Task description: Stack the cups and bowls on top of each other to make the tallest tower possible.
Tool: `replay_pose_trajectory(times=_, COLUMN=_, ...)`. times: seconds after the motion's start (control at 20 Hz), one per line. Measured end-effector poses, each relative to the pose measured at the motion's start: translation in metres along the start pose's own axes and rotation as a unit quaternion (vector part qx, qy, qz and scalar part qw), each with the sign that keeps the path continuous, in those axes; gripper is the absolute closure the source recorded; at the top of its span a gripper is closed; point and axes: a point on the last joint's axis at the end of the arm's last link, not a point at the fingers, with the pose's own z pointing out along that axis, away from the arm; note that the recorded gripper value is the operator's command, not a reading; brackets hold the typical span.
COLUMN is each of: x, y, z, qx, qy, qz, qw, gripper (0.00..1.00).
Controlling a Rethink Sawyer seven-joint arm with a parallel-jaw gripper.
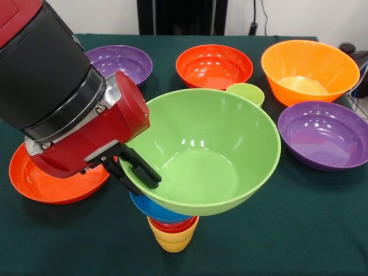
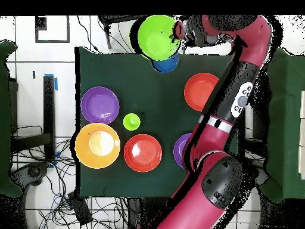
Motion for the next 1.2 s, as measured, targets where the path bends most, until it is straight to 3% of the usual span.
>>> replay_pose_trajectory(times=0.3, x=0.001, y=-0.007, z=-0.005, qx=0.002, qy=0.0, qz=0.004, qw=1.0, gripper=1.0)
replay_pose_trajectory(times=1.2, x=0.008, y=-0.027, z=-0.014, qx=-0.003, qy=0.001, qz=-0.017, qw=0.9999, gripper=1.0)
